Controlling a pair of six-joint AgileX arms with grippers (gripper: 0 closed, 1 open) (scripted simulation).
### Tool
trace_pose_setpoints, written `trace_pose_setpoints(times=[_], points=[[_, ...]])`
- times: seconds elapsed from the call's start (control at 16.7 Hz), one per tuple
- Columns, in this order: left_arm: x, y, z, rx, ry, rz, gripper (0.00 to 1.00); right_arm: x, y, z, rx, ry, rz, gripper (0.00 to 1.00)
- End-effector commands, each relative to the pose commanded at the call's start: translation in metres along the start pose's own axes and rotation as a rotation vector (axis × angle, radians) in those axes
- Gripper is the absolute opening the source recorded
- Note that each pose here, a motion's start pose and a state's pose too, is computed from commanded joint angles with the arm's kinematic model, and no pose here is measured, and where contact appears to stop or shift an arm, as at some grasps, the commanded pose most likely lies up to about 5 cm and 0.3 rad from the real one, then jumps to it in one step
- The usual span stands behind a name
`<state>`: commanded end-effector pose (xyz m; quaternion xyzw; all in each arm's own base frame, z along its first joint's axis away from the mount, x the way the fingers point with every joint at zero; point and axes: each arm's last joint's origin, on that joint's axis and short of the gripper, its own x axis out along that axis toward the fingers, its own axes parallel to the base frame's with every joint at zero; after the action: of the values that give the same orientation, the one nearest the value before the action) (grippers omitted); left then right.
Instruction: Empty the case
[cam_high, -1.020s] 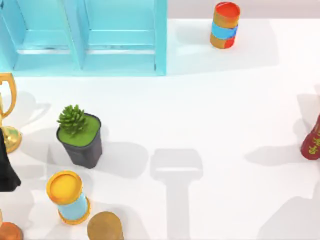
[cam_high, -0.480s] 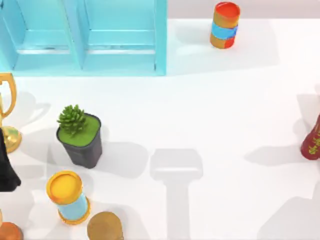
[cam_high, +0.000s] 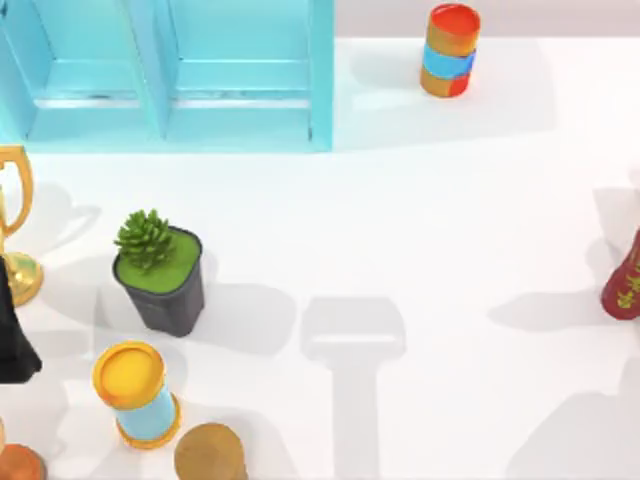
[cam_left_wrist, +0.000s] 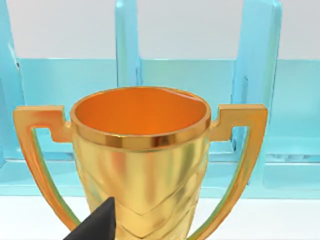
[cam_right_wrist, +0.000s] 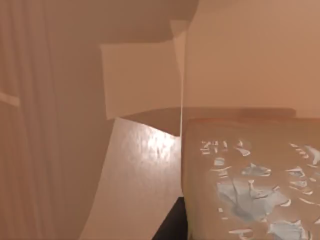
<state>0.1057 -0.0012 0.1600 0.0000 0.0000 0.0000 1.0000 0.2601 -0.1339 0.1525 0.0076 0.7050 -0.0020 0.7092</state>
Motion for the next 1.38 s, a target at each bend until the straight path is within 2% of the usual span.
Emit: trace_pose_setpoints(times=[0.54,0.66,0.96,1.14,1.38], points=[[0.000,0.000,0.000,0.000,0.000,0.000,1.00,-0.109,0.002,0.000,-0.001,0.012,0.007,0.00],[0.000,0.000,0.000,0.000,0.000,0.000,1.00,-0.120,0.003,-0.002,0.000,0.003,0.002,0.00],[0.000,0.000,0.000,0.000,0.000,0.000,1.00,-0.119,0.004,-0.001,-0.001,0.005,0.003,0.00],[0.000,0.000,0.000,0.000,0.000,0.000,1.00,-0.118,0.014,0.026,-0.028,-0.027,-0.008,0.00],[0.000,0.000,0.000,0.000,0.000,0.000,1.00,-0.114,0.066,0.097,-0.090,-0.102,-0.016,0.00]])
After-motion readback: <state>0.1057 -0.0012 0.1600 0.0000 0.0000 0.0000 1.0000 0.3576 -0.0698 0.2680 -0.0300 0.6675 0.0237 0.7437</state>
